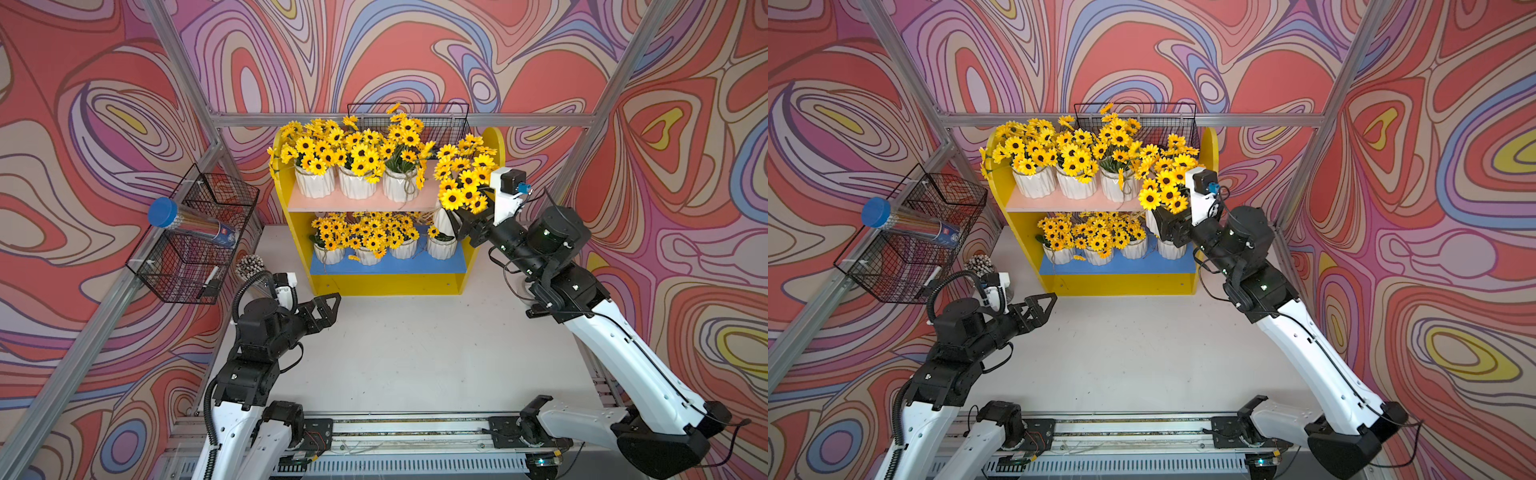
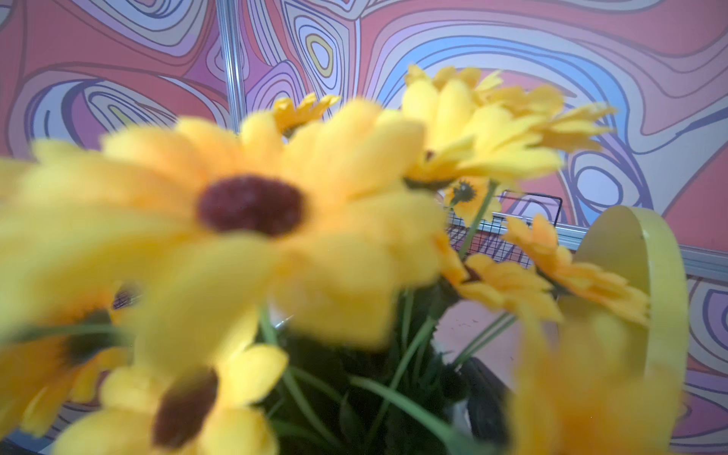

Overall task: Take the sunflower pots off the shelves
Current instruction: Place the sunflower pot at the center of the board.

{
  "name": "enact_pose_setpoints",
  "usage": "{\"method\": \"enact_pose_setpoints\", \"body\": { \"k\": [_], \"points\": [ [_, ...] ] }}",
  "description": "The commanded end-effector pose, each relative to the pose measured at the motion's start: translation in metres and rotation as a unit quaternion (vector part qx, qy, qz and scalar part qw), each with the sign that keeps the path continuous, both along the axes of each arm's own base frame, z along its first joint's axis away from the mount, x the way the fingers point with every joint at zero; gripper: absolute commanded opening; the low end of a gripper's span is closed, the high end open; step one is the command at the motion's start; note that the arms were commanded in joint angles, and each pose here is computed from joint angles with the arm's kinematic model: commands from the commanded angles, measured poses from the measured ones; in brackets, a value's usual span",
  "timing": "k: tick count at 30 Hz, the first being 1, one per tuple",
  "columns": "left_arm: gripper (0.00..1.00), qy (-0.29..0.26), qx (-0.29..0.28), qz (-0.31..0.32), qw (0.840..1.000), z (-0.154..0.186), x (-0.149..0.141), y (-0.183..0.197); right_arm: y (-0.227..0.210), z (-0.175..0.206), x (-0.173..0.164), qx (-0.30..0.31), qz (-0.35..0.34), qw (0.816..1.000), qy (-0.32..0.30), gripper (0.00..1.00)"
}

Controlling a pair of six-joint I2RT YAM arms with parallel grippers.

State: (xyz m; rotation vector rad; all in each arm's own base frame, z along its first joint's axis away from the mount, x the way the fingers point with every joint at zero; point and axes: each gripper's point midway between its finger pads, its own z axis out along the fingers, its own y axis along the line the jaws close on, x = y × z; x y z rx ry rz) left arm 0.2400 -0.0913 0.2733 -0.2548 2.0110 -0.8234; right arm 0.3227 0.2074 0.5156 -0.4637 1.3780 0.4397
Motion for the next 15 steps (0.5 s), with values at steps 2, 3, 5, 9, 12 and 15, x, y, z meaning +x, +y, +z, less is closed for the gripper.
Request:
{"method": "enact_pose_setpoints", "body": {
  "k": [2,3,5,9,12,15],
  "points": [
    [0.97,-0.012,0.004,-0.006,1.000,0.012,-0.002,-0.001,0.008,0.015,-0.022,0.018,0.029,0.999,-0.030,0.00],
    [0.97,-0.011,0.005,-0.006,1.000,0.012,-0.002,-0.001,0.012,0.012,-0.024,0.015,0.035,0.999,-0.028,0.00],
    [0.97,-0.010,0.006,-0.006,1.000,0.013,-0.002,-0.001,0.019,0.005,-0.030,0.014,0.047,0.998,-0.024,0.00],
    [0.97,-0.008,0.004,-0.007,1.000,0.012,-0.001,-0.002,0.031,-0.010,-0.038,0.023,0.076,0.997,-0.005,0.00],
    [0.97,-0.009,0.004,-0.007,1.000,0.013,-0.001,-0.002,0.041,-0.021,-0.046,0.021,0.091,0.996,0.004,0.00],
    [0.97,-0.009,0.004,-0.007,1.000,0.013,-0.001,-0.002,0.049,-0.034,-0.049,0.018,0.103,0.994,0.016,0.00]
  ]
}}
